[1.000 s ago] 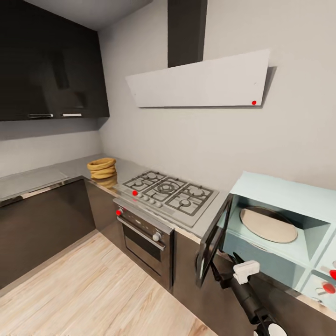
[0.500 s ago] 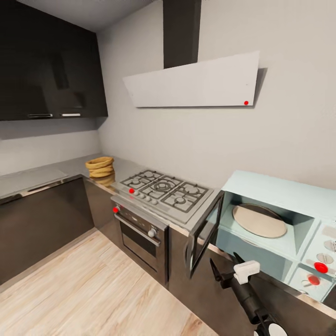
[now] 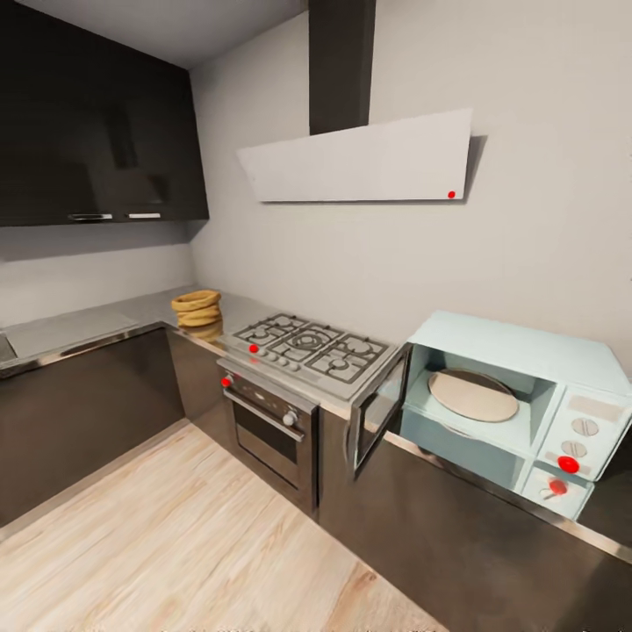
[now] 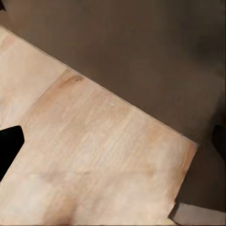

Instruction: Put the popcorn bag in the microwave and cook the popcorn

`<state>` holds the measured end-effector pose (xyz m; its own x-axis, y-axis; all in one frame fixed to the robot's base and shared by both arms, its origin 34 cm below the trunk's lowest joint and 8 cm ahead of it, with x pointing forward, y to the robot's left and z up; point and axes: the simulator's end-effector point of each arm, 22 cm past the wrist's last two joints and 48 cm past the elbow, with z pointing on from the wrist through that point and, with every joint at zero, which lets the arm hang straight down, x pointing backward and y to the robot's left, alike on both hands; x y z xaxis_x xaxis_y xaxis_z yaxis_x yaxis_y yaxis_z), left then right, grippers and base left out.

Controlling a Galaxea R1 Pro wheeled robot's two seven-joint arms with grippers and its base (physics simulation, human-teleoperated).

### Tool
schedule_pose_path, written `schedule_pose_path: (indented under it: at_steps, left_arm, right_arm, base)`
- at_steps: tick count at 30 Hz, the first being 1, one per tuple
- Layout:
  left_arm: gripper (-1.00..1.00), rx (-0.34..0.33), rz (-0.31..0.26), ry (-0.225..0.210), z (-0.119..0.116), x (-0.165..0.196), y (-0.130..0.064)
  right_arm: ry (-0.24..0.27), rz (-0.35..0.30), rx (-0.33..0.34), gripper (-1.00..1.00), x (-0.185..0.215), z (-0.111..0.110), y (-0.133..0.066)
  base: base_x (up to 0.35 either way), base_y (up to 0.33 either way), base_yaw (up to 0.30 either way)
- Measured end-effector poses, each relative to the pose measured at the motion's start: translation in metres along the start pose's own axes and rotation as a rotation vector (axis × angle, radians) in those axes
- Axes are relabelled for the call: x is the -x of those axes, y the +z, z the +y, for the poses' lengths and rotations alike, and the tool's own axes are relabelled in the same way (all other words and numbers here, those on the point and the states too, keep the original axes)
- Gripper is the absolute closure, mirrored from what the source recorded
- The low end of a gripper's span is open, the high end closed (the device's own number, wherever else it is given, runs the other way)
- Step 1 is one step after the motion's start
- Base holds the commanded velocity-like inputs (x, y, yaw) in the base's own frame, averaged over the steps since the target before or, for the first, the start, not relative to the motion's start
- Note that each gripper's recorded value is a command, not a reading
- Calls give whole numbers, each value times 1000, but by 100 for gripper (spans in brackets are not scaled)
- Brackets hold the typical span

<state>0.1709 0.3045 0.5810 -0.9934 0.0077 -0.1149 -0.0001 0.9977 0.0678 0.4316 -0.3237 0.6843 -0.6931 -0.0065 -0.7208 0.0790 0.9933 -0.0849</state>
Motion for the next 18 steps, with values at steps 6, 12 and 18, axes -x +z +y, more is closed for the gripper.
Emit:
schedule_pose_path:
  at_steps: [6, 12, 18]
  left_arm:
    - [-100, 10, -3, -1, 7, 1, 0]
    - [-100, 30, -7, 1, 23, 2, 0]
    - [-100, 46, -7, 4, 36, 3, -1]
  right_arm:
    - [4, 442, 26, -100, -194, 29, -75]
    - [40, 646, 107, -100, -268, 96, -144]
    - [40, 667, 109, -100, -280, 97, -157]
  base:
    - [-6, 306, 0]
    - [69, 313, 0]
    - [236, 246, 0]
